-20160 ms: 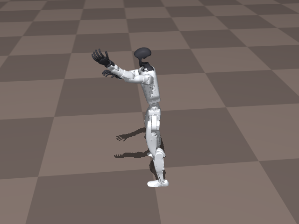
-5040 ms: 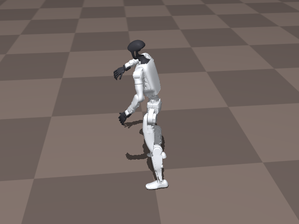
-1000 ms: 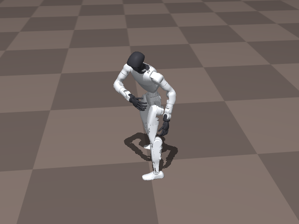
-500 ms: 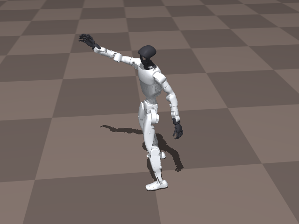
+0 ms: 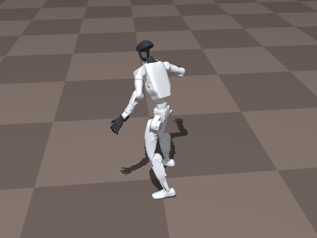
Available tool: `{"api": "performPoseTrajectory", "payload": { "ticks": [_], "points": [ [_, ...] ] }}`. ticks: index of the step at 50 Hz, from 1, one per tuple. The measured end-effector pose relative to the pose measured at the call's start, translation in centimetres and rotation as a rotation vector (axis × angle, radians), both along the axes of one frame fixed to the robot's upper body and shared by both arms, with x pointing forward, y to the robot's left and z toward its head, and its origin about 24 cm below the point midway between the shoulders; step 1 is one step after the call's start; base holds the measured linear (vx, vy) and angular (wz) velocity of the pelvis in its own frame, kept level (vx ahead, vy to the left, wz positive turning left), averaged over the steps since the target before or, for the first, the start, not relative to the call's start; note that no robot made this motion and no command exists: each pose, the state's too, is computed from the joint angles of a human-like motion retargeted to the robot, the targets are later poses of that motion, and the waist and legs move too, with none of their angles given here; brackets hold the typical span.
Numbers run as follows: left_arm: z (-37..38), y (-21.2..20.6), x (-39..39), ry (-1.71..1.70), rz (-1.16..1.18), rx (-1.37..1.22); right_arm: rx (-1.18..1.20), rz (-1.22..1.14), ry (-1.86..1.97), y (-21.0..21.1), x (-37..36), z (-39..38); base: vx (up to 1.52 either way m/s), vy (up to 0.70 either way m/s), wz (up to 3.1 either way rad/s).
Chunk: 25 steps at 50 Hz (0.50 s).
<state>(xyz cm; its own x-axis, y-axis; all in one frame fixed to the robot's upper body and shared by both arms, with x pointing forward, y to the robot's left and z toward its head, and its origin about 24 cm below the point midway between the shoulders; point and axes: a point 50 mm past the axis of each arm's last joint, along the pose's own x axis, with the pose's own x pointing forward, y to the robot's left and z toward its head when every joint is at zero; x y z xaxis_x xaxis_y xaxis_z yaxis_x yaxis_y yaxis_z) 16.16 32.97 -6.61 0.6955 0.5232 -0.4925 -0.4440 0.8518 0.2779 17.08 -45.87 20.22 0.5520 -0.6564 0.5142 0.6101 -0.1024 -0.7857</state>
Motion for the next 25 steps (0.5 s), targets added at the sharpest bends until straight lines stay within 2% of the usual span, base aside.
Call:
{"api": "performPoseTrajectory", "payload": {
  "ticks": [3,6,10,13,18,25],
  "points": [
    [0.9,1.4,-0.8,-0.024,0.043,0.033,0.234,-0.309,-0.055,-3.6,-6.3,-5.4,-0.3,0.3,-0.94],
    [1.8,2.2,-1.1,-0.043,0.064,0.067,0.475,-0.627,-0.19,-5.2,-13.4,-10.2,-0.32,0.33,-0.5],
    [2.8,2.3,-0.3,-0.073,0.039,0.106,0.68,-1.047,-0.27,-4.3,-22.5,-14.9,-0.32,0.34,-0.14],
    [3.7,1.5,1.2,-0.104,-0.029,0.129,0.752,-1.25,-0.222,-2.5,-26.8,-17.0,-0.31,0.33,0.05],
    [5.2,-0.9,3.6,-0.147,-0.21,0.234,0.825,-1.308,-0.152,-0.4,-28.0,-19.7,-0.24,0.26,0.22],
    [8.9,-3.6,5.6,-0.241,-0.469,0.58,0.799,-1.233,0.102,0.5,-26.7,-21.5,-0.03,0.08,1.05]
  ]
}}
